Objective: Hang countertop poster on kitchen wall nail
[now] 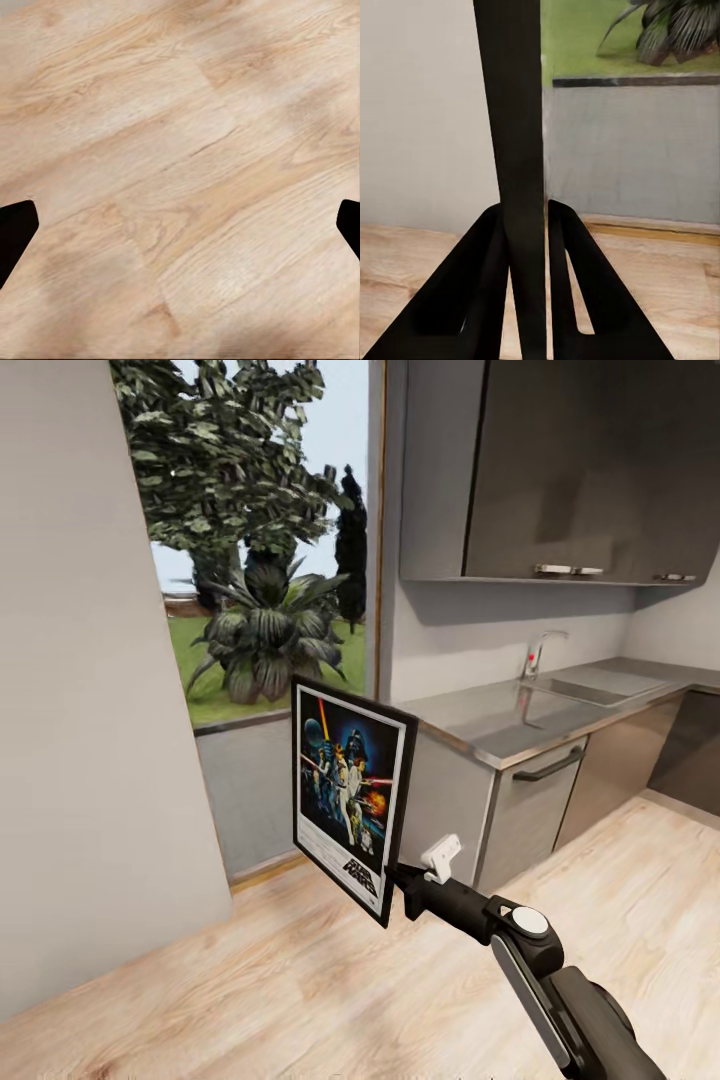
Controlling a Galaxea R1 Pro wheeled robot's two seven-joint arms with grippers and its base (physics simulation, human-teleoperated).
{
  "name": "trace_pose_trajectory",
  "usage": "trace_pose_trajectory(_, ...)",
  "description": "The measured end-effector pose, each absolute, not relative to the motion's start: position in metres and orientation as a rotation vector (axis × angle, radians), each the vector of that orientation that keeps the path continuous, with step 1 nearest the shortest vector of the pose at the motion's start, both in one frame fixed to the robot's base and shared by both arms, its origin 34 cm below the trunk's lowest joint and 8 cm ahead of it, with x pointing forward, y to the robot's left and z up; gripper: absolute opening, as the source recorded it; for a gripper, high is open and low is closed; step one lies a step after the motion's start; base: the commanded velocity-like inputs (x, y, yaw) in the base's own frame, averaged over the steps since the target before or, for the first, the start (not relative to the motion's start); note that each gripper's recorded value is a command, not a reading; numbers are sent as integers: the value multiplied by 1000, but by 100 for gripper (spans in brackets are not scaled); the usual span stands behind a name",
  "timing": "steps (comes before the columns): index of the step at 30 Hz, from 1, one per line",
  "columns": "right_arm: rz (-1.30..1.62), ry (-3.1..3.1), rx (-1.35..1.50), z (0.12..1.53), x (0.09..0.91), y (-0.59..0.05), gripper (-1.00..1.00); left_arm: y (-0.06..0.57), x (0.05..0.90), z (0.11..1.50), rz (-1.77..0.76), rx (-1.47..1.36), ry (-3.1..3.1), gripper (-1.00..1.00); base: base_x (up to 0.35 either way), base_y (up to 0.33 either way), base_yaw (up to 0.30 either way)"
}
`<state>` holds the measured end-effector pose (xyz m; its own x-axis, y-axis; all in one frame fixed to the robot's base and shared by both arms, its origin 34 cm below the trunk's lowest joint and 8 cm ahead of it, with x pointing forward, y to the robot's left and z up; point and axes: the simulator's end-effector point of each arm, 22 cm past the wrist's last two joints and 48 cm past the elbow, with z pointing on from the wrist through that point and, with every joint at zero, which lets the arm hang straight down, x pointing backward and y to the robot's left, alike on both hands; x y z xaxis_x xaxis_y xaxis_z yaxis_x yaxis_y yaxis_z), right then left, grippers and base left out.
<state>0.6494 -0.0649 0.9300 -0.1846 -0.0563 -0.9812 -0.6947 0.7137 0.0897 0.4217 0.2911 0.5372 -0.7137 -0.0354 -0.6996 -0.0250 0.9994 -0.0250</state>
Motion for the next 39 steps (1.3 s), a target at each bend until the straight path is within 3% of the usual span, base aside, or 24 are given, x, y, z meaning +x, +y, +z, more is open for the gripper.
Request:
trace_pose_trajectory(16, 640, 1679, -610, 930, 649, -65, -100, 291, 422, 537, -17, -42, 2365, 100, -302, 0, 96)
trace_pose_trajectory(31, 639, 1677, -611, 931, 649, -64, -100, 291, 422, 537, -17, -42, 2365, 100, -25, 0, 286)
trace_pose_trajectory(39, 640, 1678, -610, 931, 649, -65, -100, 291, 422, 537, -17, -43, 2365, 100, 0, 0, 66)
